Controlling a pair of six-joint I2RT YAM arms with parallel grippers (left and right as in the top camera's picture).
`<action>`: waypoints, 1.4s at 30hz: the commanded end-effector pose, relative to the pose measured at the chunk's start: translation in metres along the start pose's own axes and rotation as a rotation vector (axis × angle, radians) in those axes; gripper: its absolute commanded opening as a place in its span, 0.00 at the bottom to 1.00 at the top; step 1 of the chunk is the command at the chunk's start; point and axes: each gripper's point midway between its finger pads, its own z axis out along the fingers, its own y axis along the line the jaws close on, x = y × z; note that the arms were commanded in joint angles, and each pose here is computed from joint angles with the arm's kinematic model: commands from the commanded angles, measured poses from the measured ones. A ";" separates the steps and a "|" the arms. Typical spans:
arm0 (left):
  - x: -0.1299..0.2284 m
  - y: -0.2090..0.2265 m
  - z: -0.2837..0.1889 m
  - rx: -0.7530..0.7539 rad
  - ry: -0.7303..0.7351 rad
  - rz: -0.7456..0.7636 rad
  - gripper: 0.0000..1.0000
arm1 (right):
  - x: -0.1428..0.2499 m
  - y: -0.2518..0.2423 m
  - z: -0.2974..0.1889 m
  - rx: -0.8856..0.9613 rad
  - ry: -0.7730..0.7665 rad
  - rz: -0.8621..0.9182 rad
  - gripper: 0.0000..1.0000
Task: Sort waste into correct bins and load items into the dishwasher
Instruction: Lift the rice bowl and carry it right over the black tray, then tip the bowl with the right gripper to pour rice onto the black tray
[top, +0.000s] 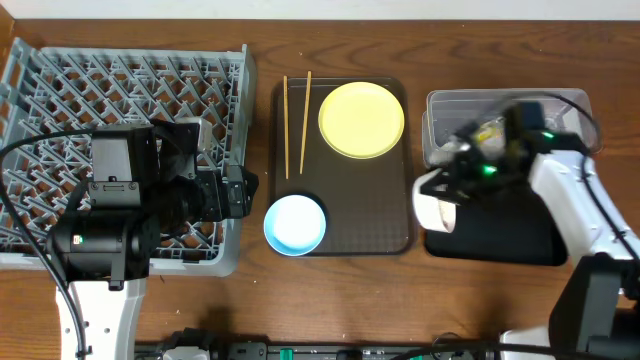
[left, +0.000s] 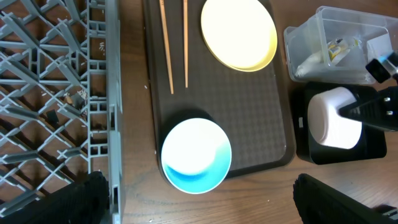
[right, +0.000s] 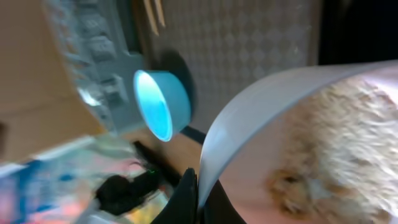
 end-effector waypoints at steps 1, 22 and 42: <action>-0.003 -0.002 -0.003 0.002 -0.008 0.021 0.98 | 0.000 0.011 -0.022 -0.260 -0.071 -0.016 0.01; -0.003 -0.002 -0.003 0.002 -0.009 0.020 0.98 | -0.003 0.011 -0.058 -0.553 -0.264 -0.171 0.01; -0.003 -0.002 -0.003 0.002 -0.008 0.020 0.98 | -0.007 0.007 -0.057 -0.533 -0.246 -0.093 0.01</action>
